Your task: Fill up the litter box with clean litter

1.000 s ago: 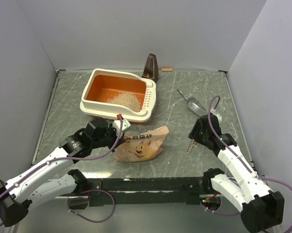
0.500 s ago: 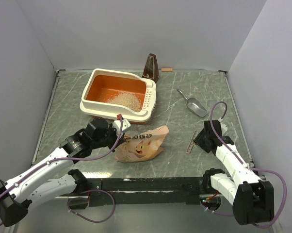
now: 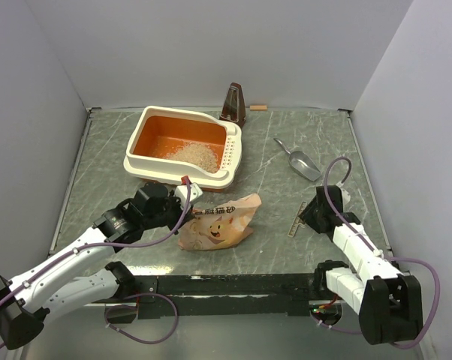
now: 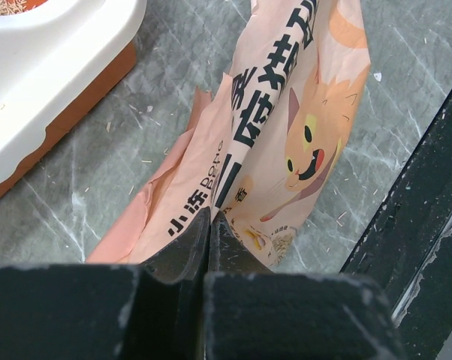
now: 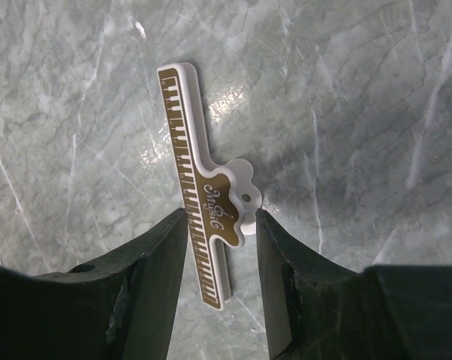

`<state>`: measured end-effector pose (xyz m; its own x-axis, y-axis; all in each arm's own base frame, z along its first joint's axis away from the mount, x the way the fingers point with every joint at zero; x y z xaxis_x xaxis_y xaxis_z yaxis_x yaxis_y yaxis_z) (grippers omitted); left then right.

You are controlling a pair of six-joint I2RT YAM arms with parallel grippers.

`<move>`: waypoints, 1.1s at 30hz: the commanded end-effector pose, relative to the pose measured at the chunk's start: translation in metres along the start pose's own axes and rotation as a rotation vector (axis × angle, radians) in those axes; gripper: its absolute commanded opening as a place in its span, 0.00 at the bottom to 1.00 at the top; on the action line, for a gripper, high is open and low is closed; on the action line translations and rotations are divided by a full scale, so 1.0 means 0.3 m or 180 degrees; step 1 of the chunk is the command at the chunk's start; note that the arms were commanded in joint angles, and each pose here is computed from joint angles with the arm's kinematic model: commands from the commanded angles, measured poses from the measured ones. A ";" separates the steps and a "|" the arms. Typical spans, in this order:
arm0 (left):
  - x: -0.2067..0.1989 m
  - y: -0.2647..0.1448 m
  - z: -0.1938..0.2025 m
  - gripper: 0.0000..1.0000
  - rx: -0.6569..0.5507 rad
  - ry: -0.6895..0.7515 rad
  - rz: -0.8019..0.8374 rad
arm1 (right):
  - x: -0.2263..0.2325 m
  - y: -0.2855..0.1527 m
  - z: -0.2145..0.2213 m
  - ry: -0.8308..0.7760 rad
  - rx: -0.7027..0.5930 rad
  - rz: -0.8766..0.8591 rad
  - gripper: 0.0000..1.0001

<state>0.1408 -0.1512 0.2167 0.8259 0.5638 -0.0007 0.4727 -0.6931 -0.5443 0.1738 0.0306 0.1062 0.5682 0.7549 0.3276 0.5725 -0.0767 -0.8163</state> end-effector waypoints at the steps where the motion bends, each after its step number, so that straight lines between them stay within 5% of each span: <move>1: 0.009 0.001 -0.042 0.03 -0.0195 0.0005 -0.0083 | 0.015 0.011 -0.025 0.0024 -0.0087 -0.0028 0.49; 6: 0.008 0.003 -0.043 0.04 -0.0192 0.0005 -0.0068 | 0.023 0.021 -0.030 0.0010 -0.0044 -0.0023 0.48; 12: 0.009 0.003 -0.044 0.04 -0.0196 0.0000 -0.0078 | 0.035 0.047 -0.027 0.0023 0.0084 -0.0002 0.29; 15: 0.009 0.002 -0.043 0.04 -0.0200 0.0005 -0.0089 | 0.033 0.056 -0.024 0.0043 0.0109 0.0036 0.14; 16: 0.009 0.002 -0.041 0.04 -0.0200 0.0001 -0.0089 | 0.036 0.056 -0.027 0.0037 0.0085 0.0005 0.00; 21: 0.011 0.001 -0.040 0.05 -0.0226 0.0009 -0.0111 | 0.038 0.029 -0.037 0.0001 -0.0051 -0.0127 0.00; 28: 0.017 -0.012 -0.056 0.30 -0.0291 0.0002 -0.0196 | 0.066 -0.076 -0.077 -0.0252 -0.0292 -0.0509 0.00; 33: 0.021 -0.041 -0.095 0.36 -0.0196 -0.0032 -0.0244 | 0.098 -0.216 -0.136 -0.0532 -0.0621 -0.0734 0.00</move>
<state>0.1450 -0.1501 0.2202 0.8029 0.5955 0.0247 0.5157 -0.6734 -0.5297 0.1786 0.0323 0.1434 0.4191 0.8106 0.4091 0.7071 -0.0087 -0.7071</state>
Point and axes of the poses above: each gripper's point midway between its finger pads, its own y axis out along the fingers, its own x axis along the line the jaws close on, z = x × y, the point moved 9 cm from there along -y, back along the fingers
